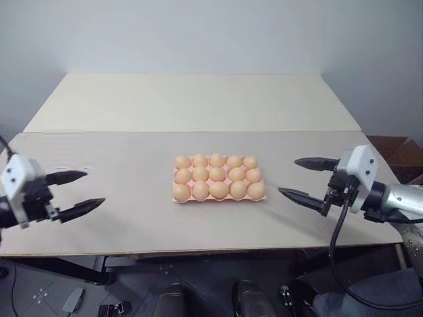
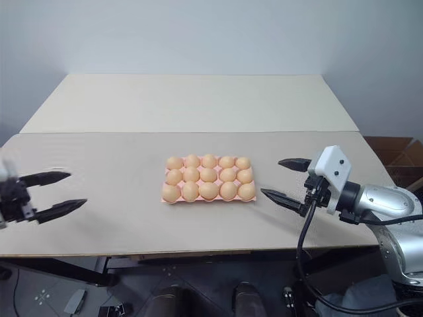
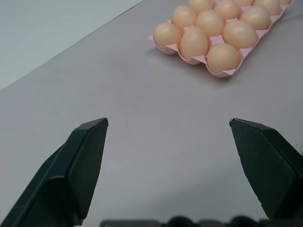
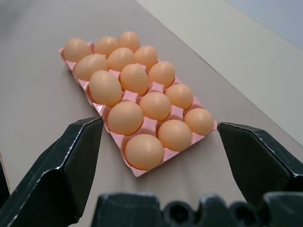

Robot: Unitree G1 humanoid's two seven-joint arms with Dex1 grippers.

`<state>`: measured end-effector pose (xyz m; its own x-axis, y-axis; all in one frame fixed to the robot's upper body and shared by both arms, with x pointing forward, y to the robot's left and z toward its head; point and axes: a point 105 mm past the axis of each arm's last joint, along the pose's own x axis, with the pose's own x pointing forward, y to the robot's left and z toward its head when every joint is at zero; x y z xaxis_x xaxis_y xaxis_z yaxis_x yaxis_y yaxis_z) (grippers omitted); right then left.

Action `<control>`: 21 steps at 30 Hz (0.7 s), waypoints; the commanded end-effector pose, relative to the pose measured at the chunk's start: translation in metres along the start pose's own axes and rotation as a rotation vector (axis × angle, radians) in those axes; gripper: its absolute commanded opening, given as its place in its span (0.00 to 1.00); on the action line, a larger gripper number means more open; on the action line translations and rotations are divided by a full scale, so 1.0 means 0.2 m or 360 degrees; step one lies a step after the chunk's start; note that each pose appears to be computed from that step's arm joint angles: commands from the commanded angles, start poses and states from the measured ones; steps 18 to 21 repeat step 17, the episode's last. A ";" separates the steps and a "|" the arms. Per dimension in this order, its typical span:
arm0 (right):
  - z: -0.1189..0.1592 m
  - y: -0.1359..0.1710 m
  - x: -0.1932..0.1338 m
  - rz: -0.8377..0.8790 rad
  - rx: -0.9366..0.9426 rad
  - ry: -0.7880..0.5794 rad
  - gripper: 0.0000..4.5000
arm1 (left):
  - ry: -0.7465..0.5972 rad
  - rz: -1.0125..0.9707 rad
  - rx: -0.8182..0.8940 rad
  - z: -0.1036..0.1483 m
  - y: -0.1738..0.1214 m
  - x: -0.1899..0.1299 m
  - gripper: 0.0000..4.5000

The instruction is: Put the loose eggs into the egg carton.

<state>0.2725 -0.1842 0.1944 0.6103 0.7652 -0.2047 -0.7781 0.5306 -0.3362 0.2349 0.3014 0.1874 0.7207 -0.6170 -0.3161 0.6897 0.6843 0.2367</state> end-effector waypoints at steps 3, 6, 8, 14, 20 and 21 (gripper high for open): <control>0.08 -0.01 0.02 0.0006 -0.0100 -0.0067 1.00 | -0.0137 0.0005 0.0079 0.11 -0.03 0.02 0.99; 0.12 0.00 0.03 0.0011 -0.0122 -0.0073 1.00 | -0.0141 -0.0005 0.0087 0.14 -0.03 0.01 0.99; 0.12 0.00 0.03 0.0011 -0.0134 -0.0062 1.00 | -0.0146 -0.0005 0.0088 0.14 -0.05 0.01 0.99; 0.15 -0.02 0.07 -0.0028 -0.0119 -0.0088 1.00 | -0.0167 0.0007 0.0041 0.15 -0.12 0.01 0.99; 0.15 -0.01 0.08 -0.0013 -0.0152 -0.0080 1.00 | -0.0162 -0.0010 0.0041 0.16 -0.13 0.03 0.99; 0.15 -0.01 0.08 -0.0013 -0.0152 -0.0080 1.00 | -0.0162 -0.0010 0.0041 0.16 -0.13 0.03 0.99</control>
